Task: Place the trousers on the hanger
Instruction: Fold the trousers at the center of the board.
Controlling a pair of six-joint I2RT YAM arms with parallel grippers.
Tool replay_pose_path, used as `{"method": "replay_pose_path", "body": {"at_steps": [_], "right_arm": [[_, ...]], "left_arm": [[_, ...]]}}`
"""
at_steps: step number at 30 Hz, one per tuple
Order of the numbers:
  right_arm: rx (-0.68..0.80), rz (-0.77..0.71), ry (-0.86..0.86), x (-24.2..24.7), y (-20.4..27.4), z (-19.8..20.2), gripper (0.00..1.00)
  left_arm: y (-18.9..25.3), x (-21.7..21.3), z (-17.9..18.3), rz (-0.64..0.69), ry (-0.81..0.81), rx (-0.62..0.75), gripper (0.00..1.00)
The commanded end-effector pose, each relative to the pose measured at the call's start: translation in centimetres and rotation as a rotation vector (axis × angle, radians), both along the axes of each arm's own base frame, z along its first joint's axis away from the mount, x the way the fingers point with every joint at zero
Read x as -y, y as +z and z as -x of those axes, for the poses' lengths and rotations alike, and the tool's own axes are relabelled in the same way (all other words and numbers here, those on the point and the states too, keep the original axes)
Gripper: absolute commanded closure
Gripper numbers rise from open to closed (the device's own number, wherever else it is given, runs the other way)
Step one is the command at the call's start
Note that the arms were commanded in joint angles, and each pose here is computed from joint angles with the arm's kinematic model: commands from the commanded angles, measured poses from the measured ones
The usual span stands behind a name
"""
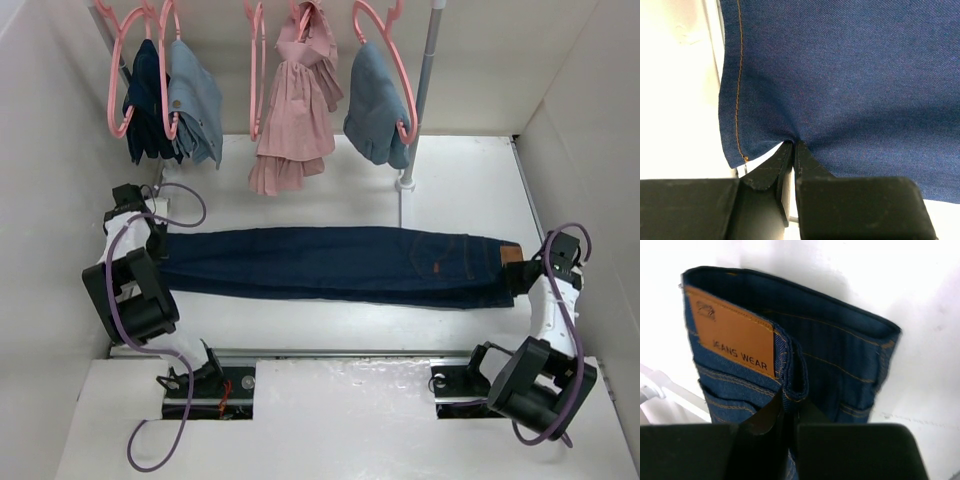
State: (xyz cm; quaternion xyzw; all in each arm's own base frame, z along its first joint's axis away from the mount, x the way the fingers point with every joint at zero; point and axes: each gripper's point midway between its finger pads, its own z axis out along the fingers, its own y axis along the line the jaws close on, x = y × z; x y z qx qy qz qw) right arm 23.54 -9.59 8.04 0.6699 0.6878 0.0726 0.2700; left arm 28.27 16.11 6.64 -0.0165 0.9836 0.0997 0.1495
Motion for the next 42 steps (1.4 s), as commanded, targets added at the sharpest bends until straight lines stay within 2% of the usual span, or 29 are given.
{"method": "replay_pose_path", "body": {"at_steps": [1,4,5,6,7,9,10,11,13,14,17,20,24,26,27,28,29,30,31,32,38,41,42], "right_arm": [[-0.035,-0.01,-0.101,0.3,0.0,1.6,1.0],[-0.063,0.013,-0.121,0.7,0.3,2.2,0.99],[-0.074,0.015,-0.125,0.8,0.2,2.4,0.93],[-0.08,0.007,-0.133,0.7,-0.1,2.6,0.83],[-0.098,-0.017,-0.125,0.0,-1.0,3.1,0.42],[-0.096,-0.055,-0.154,-0.5,-1.8,3.3,0.06],[-0.095,-0.065,-0.149,-0.7,-2.1,3.3,0.0],[-0.106,-0.07,-0.149,-0.9,-2.8,3.6,0.0],[-0.112,-0.086,-0.143,-1.2,-3.5,3.7,0.0],[-0.121,-0.091,-0.143,-1.3,-4.3,3.9,0.0],[-0.105,-0.083,-0.099,-0.9,-5.2,2.5,0.0],[-0.151,-0.07,-0.072,-0.2,-6.3,2.1,0.0],[-0.125,-0.062,-0.036,0.5,-6.7,0.3,0.0],[-0.108,-0.078,-0.023,0.5,-7.2,-0.5,0.11],[-0.111,-0.093,-0.017,0.2,-7.6,-0.4,0.22],[-0.111,-0.093,-0.017,0.2,-7.8,-0.5,0.37],[-0.107,-0.091,-0.017,0.3,-8.1,-0.6,0.68],[-0.098,-0.086,-0.017,0.4,-8.0,-0.9,0.8],[-0.089,-0.089,-0.013,0.3,-8.2,-0.9,0.86],[-0.066,-0.083,0.004,0.2,-8.0,-1.2,1.0],[0.027,-0.054,0.031,0.5,-5.4,-2.8,1.0],[0.045,0.151,-0.004,4.1,-0.1,-3.1,1.0],[0.088,0.247,0.0,5.3,3.7,-3.5,1.0]], "left_arm": [[1.9,-1.4,-0.4,-0.071,0.008,0.042,1.0],[1.9,-1.4,-0.4,-0.071,0.008,0.042,1.0],[1.2,-1.3,-0.1,-0.064,-0.001,0.019,1.0],[1.2,-1.3,-0.1,-0.064,-0.001,0.019,1.0],[0.4,-1.2,0.2,-0.053,-0.002,-0.004,1.0],[-0.2,-0.9,0.2,-0.035,0.003,-0.016,0.97],[-0.5,-0.9,0.3,-0.03,0.003,-0.025,0.93],[-0.8,-0.6,0.5,-0.015,-0.001,-0.03,0.82],[-0.9,-0.4,0.4,-0.006,-0.005,-0.026,0.69],[-1.1,-0.4,0.4,-0.002,-0.005,-0.034,0.65],[-1.5,-0.3,0.5,0.005,0.003,-0.042,0.59],[-1.5,-0.3,0.5,0.005,0.003,-0.042,0.59],[-1.8,-0.2,0.8,0.01,0.003,-0.051,0.58],[-2.1,0.0,1.2,0.015,0.003,-0.063,0.58],[-2.3,0.0,1.5,0.011,0.006,-0.074,0.58],[-2.4,0.0,1.5,0.013,0.015,-0.073,0.58],[-2.0,0.0,1.5,0.009,0.015,-0.063,0.58],[-2.3,0.0,1.8,0.003,0.018,-0.076,0.56],[-2.0,-0.1,1.8,-0.001,0.018,-0.066,0.56],[-1.5,-0.3,1.8,-0.015,0.022,-0.057,0.53],[-0.4,-0.4,1.6,-0.028,0.003,-0.045,0.5],[-0.2,-0.3,1.4,-0.019,0.0,-0.04,0.5],[-0.5,-0.1,1.4,-0.007,-0.004,-0.046,0.5]]}}
